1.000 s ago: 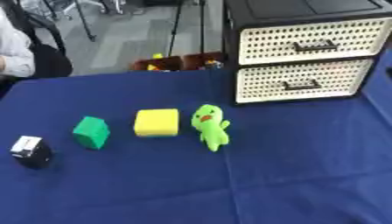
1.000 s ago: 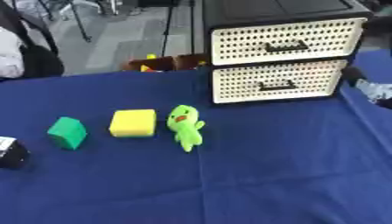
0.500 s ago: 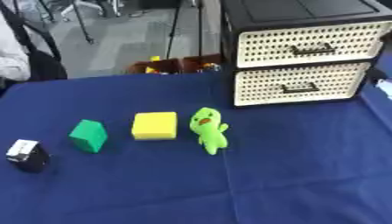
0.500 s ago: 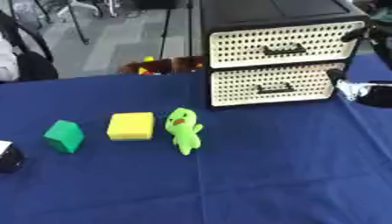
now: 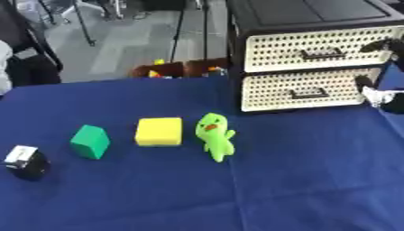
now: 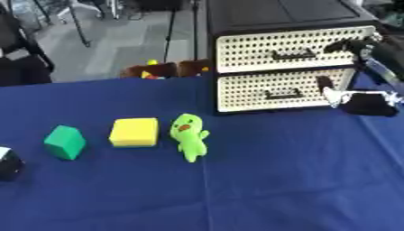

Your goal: Pick up objects from table and place into drawer.

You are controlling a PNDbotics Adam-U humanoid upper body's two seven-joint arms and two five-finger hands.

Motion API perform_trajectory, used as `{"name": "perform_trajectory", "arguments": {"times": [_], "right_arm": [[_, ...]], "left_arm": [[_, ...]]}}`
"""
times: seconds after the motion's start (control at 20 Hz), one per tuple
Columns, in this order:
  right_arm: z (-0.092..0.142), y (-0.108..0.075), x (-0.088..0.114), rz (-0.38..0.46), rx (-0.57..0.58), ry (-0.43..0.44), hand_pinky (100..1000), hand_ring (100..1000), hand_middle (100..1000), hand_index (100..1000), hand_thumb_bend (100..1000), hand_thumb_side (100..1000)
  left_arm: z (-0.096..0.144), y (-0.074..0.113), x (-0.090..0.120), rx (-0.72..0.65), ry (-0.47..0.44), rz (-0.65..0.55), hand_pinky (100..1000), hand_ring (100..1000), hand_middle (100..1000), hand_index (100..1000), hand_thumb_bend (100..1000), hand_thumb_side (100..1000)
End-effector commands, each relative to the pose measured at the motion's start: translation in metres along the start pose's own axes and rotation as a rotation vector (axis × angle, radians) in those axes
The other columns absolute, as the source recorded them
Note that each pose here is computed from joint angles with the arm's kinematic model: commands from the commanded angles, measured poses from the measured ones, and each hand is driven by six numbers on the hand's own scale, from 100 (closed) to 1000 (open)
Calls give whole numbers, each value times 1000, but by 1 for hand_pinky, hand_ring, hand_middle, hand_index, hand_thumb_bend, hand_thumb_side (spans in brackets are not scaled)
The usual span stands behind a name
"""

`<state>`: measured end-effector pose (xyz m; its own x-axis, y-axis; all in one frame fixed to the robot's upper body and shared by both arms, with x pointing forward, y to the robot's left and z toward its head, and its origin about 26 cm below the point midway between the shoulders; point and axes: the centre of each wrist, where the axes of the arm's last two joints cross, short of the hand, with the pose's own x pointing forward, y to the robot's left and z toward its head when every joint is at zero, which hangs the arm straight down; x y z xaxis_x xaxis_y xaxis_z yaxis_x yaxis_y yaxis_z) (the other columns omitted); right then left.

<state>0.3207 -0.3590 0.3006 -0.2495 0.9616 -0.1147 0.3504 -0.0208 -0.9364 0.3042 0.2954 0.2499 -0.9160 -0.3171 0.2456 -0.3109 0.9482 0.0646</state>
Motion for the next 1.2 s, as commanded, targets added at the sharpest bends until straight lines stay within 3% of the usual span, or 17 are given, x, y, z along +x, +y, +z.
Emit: {"name": "perform_trajectory", "arguments": {"times": [0.05,0.5,0.75,1.2], "right_arm": [[-4,-9,1,13,31,-12,100,213,100,847,357,565],[-18,2,-5,21,175,-5,100,218,100,861,370,534],[-26,5,-14,34,246,16,100,220,100,861,409,578],[-44,-3,-21,7,327,53,100,220,100,866,403,559]], "left_arm": [[-9,1,5,-10,-32,2,485,567,668,869,262,867],[-9,-1,5,-9,-29,12,482,564,666,869,254,867],[-10,-1,5,-9,-27,12,479,562,664,869,246,866],[-10,-2,5,-6,-27,17,474,557,661,870,239,866]]}}
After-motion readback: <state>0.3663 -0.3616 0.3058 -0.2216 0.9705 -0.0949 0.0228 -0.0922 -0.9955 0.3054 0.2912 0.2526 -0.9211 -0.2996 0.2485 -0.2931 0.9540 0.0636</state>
